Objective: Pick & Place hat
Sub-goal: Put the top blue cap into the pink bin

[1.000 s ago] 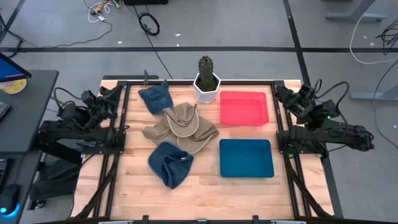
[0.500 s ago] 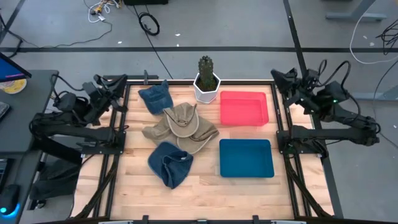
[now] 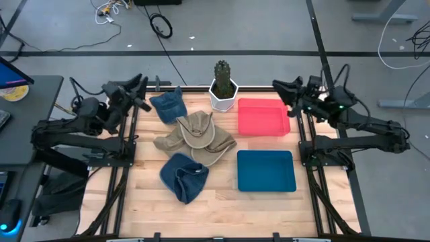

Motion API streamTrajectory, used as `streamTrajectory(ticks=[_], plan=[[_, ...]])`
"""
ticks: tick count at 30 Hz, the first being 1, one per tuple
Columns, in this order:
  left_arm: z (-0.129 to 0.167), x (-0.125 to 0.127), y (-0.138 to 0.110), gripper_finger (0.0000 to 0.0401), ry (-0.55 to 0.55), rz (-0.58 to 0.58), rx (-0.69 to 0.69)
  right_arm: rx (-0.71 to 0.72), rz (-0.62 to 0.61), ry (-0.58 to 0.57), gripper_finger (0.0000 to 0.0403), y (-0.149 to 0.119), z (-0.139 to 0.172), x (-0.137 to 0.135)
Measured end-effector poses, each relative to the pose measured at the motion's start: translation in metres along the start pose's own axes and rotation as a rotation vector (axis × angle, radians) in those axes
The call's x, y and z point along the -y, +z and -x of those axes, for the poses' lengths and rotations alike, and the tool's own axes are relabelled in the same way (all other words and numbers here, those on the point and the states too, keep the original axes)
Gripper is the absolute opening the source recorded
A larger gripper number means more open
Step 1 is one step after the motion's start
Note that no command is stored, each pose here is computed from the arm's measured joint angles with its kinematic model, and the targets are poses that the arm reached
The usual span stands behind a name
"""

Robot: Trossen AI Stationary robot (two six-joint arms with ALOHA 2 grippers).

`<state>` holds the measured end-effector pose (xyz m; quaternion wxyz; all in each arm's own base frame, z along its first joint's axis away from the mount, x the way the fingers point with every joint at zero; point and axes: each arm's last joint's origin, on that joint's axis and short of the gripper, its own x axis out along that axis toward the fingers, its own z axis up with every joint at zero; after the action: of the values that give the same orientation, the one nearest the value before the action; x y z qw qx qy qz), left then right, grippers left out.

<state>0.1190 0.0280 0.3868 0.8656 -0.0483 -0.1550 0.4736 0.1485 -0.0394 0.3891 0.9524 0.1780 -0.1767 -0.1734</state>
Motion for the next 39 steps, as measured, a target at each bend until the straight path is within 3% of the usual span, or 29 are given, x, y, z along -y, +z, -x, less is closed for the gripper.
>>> streamTrajectory(ticks=[7, 14, 20, 27, 33, 39], plan=[[-0.019, 0.004, 0.033, 0.0241, 0.134, -0.079, -0.111, -0.098, -0.020, 0.025, 0.0168, -0.018, -0.017, 0.002], [-0.045, 0.009, 0.041, 0.0270, 0.179, -0.127, -0.340, -0.162, -0.005, 0.057, 0.0209, -0.029, -0.027, 0.003], [-0.074, 0.011, 0.019, 0.0262, 0.160, -0.165, -0.563, -0.226, 0.042, 0.050, 0.0215, -0.035, -0.026, 0.005], [-0.106, -0.009, -0.020, 0.0258, 0.317, -0.085, -0.796, -0.309, 0.024, 0.014, 0.0215, -0.043, -0.024, 0.008], [-0.138, -0.023, -0.051, 0.0257, 0.326, -0.011, -0.962, -0.373, 0.009, -0.018, 0.0215, -0.050, -0.024, 0.011], [-0.162, -0.036, -0.082, 0.0257, 0.386, -0.018, -1.070, -0.397, -0.010, -0.033, 0.0215, -0.056, -0.029, 0.012]])
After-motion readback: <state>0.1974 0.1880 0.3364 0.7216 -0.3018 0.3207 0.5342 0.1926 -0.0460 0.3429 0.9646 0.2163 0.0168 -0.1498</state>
